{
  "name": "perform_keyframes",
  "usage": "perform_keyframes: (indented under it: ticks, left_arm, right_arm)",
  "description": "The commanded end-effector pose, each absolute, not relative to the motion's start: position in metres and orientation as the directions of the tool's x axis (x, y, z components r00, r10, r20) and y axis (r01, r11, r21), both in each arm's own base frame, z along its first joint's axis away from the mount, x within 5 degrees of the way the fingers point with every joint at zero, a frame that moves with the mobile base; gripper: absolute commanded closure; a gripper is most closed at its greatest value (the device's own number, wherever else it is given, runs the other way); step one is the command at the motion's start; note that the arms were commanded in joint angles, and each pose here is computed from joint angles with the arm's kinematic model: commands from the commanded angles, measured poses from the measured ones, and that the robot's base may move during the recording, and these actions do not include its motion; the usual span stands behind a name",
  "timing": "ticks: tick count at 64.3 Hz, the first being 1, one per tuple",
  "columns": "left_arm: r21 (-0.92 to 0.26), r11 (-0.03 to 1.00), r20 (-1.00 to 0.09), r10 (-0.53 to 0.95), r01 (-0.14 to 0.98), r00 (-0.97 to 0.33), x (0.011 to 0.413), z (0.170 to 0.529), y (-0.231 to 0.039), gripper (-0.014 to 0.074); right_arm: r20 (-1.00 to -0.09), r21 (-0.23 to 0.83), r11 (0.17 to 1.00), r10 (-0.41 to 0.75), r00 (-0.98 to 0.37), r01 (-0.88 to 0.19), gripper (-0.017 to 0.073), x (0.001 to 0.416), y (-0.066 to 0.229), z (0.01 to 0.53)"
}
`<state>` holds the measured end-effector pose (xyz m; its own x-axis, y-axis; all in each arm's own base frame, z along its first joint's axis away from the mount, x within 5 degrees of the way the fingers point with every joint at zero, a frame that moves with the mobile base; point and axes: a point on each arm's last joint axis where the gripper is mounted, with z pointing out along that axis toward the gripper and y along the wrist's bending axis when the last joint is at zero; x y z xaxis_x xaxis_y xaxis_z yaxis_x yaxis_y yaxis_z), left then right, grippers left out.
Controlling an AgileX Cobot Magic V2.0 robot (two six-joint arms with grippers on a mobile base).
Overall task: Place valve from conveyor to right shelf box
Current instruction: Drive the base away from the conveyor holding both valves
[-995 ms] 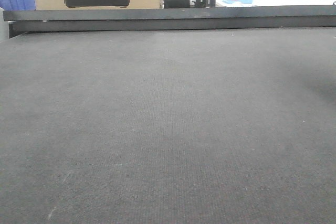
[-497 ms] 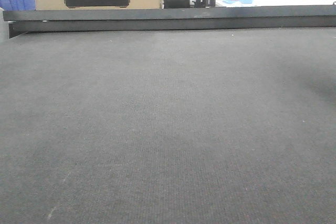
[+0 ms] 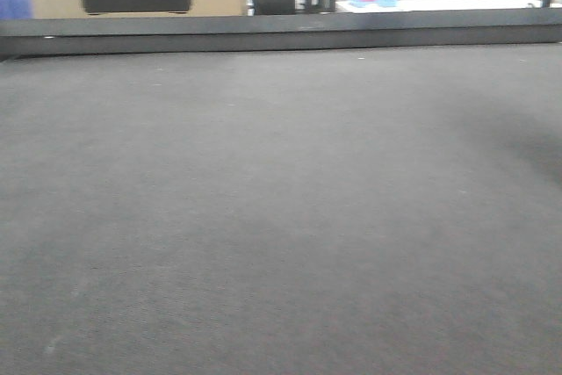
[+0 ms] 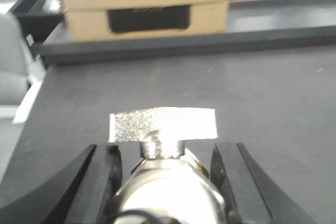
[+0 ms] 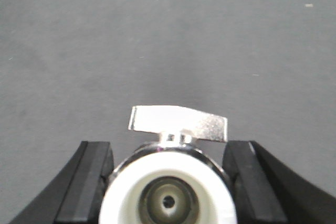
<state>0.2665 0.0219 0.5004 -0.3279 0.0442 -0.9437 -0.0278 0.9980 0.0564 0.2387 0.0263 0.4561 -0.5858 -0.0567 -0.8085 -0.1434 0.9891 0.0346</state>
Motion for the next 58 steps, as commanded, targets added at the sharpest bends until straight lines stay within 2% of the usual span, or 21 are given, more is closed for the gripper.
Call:
perform_keyframes:
  ticks: [1,25,58]
  left_arm:
    - [0.042,0.999,-0.972,0.034,-0.028,-0.231,0.2617,0.5145,0.0195,0.0704]
    - [0.042,0.999,-0.972,0.034,-0.028,-0.231,0.2617,0.5145,0.0195,0.0704]
    - [0.042,0.999,-0.972,0.034,-0.028,-0.231,0.2617,0.5145,0.0195,0.0704]
  right_arm:
    - [-0.876,0.023,0.990,-0.046,-0.481,-0.137,0.0711,0.2363,0.0248,0.4722]
    - [-0.920,0.020,0.991,-0.033,-0.390,-0.132,0.0711,0.2404,0.0247,0.4805]
    - [-0.920,0.020,0.991,-0.033,-0.390,-0.132,0.0711,0.2404,0.0247,0.4805]
